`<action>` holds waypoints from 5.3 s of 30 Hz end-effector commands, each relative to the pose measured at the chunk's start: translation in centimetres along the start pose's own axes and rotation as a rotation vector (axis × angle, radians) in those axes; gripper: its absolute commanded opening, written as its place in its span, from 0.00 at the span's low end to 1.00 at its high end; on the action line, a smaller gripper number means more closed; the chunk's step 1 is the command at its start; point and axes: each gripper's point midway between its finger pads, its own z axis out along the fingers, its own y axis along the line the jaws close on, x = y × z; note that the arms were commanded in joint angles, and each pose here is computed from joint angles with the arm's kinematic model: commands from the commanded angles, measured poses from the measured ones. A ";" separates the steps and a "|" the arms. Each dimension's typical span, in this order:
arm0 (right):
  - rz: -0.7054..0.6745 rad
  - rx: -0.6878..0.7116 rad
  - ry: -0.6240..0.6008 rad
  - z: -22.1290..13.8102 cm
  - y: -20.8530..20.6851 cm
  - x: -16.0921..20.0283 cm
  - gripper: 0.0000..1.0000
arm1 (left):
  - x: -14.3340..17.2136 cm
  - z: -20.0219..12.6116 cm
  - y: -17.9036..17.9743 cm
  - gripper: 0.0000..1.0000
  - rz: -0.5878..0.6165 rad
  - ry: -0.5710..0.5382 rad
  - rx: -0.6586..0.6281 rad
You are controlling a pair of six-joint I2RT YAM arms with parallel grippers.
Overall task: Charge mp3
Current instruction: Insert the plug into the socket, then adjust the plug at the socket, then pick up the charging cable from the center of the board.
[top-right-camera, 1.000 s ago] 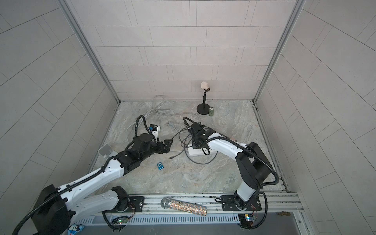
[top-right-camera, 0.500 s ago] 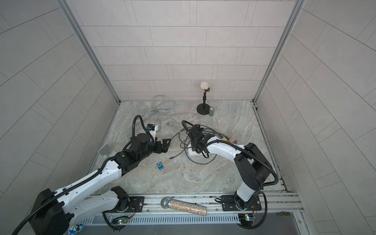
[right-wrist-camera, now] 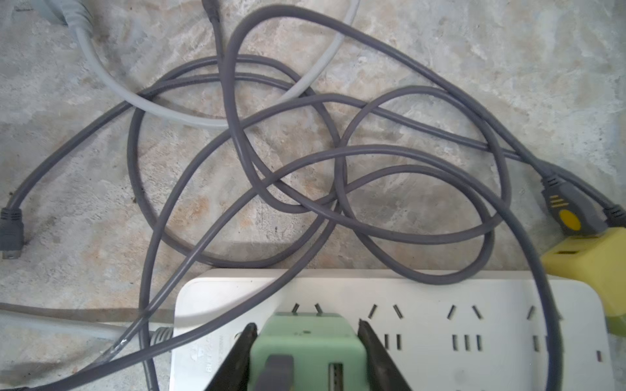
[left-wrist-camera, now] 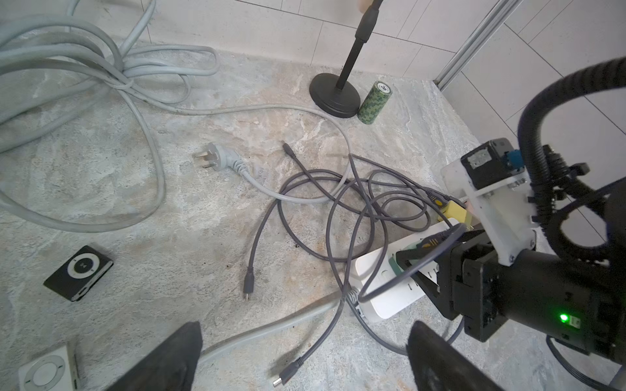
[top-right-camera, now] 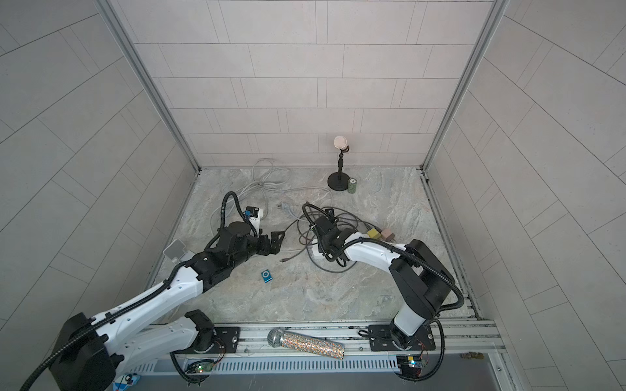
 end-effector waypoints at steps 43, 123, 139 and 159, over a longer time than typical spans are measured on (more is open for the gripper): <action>0.208 -0.031 -0.012 -12.4 -9.0 -2.8 0.82 | -1.0 0.5 -1.1 0.99 -0.007 -0.014 0.072; 0.585 -0.077 0.350 -3.1 -9.4 11.4 0.58 | 0.0 1.3 -3.1 0.96 0.018 0.010 0.193; 0.520 -0.051 0.197 -8.8 -10.9 5.3 0.01 | 0.0 0.6 -2.5 0.95 0.028 0.009 0.161; 0.459 -0.470 -0.190 -25.9 -8.4 -9.7 0.00 | -0.7 0.3 -2.6 0.96 0.044 -0.006 0.156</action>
